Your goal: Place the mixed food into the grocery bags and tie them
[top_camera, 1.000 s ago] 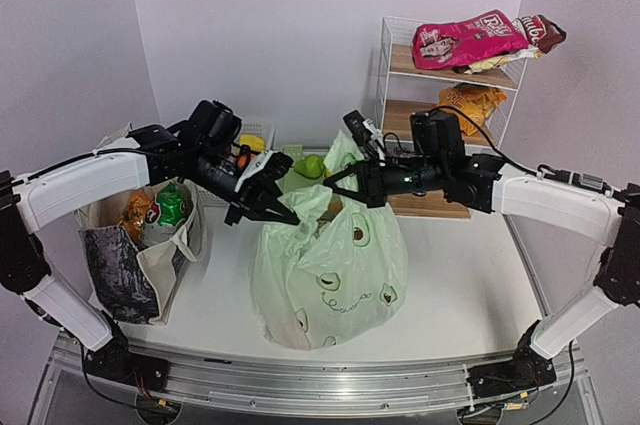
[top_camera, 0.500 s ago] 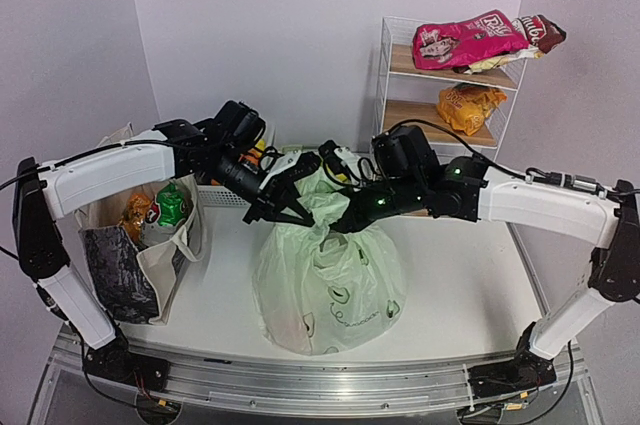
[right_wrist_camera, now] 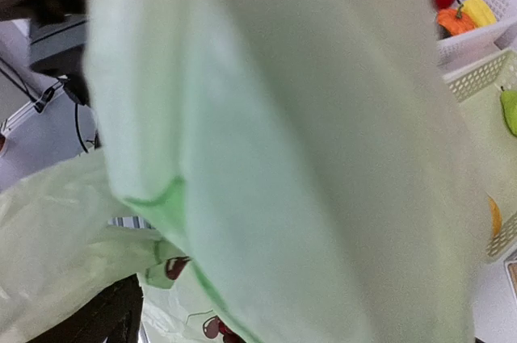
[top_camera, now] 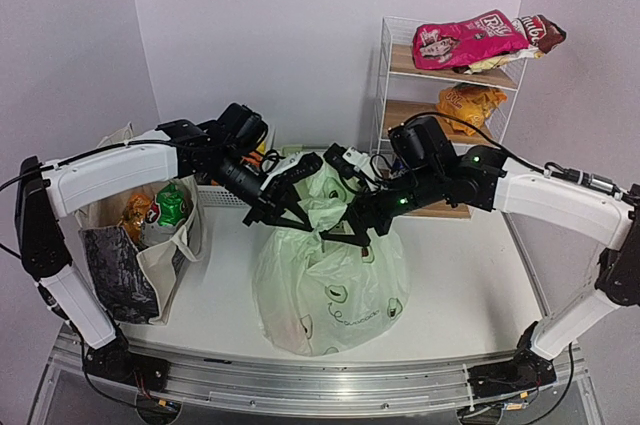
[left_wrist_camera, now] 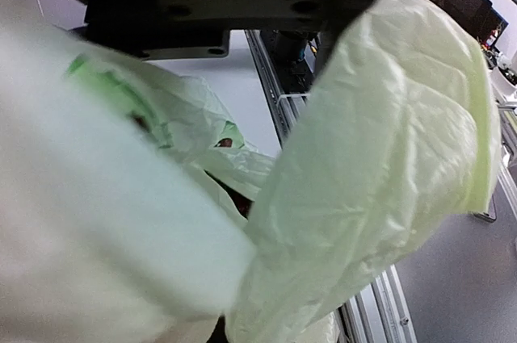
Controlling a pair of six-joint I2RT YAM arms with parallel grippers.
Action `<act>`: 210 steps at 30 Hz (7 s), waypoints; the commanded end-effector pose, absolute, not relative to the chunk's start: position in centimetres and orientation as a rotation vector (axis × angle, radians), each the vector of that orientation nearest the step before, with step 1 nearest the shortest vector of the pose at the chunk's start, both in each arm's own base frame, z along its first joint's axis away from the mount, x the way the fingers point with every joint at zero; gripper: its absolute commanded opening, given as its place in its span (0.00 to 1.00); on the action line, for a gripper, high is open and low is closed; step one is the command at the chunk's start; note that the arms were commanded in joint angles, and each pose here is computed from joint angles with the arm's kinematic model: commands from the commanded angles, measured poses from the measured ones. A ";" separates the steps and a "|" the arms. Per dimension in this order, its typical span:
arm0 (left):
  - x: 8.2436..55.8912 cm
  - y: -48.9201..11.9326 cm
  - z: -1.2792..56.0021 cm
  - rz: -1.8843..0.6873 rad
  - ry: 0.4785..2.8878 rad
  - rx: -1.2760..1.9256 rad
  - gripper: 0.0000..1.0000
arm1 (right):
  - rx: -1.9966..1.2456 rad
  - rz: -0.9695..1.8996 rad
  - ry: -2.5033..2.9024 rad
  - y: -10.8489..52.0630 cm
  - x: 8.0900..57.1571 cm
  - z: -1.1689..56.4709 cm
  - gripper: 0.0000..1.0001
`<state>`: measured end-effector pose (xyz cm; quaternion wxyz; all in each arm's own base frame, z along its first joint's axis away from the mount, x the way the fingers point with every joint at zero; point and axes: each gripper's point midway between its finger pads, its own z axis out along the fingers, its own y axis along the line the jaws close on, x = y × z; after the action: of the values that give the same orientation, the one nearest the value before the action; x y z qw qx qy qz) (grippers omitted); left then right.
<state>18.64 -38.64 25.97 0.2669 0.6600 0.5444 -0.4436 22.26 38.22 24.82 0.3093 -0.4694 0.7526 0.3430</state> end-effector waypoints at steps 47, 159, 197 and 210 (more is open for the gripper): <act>21.7 -36.2 32.7 -1.096 1.308 1.618 1.00 | -1.199 1.102 1.823 38.2 22.7 28.8 0.00; 18.1 -41.6 23.9 -0.452 0.883 1.865 0.00 | -0.928 0.960 2.012 33.1 25.1 27.7 0.93; 18.9 -41.5 23.8 -0.396 0.888 1.863 0.09 | -1.312 1.076 2.095 36.8 24.8 22.7 0.00; 20.4 -38.2 31.8 -0.854 1.164 1.745 0.83 | -1.370 0.652 1.574 36.5 25.4 28.1 0.00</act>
<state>20.42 -37.68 25.94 0.4233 0.7531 0.4311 -0.2604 25.05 35.97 23.77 0.3353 -0.5300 0.7176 0.3029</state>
